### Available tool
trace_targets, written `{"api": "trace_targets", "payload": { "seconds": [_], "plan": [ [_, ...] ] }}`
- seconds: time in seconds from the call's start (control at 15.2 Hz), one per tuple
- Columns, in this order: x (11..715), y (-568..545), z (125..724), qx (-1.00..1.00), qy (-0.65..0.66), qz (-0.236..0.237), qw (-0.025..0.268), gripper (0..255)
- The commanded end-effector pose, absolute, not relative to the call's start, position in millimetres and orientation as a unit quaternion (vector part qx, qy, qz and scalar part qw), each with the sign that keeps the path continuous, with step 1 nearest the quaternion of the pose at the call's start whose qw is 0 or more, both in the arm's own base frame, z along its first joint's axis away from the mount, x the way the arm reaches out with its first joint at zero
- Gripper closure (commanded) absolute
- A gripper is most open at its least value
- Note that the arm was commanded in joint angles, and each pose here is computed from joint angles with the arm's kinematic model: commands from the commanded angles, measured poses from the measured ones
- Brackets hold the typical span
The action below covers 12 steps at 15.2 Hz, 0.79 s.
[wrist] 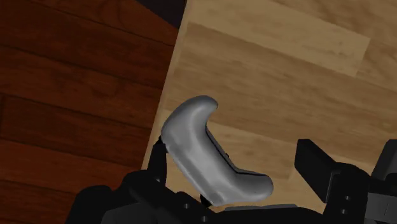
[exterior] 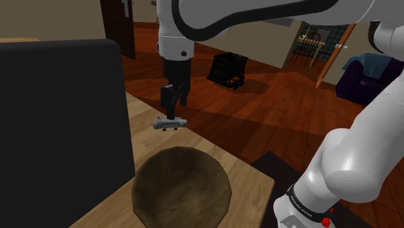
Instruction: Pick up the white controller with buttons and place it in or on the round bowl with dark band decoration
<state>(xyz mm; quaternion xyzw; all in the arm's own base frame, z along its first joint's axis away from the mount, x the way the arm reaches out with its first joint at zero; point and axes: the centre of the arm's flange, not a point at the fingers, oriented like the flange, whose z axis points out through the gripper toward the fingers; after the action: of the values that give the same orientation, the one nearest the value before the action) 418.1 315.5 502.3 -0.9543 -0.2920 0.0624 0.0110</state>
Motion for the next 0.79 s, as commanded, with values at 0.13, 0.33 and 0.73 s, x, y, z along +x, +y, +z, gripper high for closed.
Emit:
{"api": "trace_targets", "payload": {
  "seconds": [0.13,0.33,0.73],
  "plan": [
    [413.2,368.3,497.9,-0.936,-0.347,0.059,0.017,0],
    [411.8,368.6,487.3,-0.936,-0.348,0.059,0.017,0],
    [408.2,368.4,458.1,-0.936,-0.348,0.059,0.017,0]
  ]
}}
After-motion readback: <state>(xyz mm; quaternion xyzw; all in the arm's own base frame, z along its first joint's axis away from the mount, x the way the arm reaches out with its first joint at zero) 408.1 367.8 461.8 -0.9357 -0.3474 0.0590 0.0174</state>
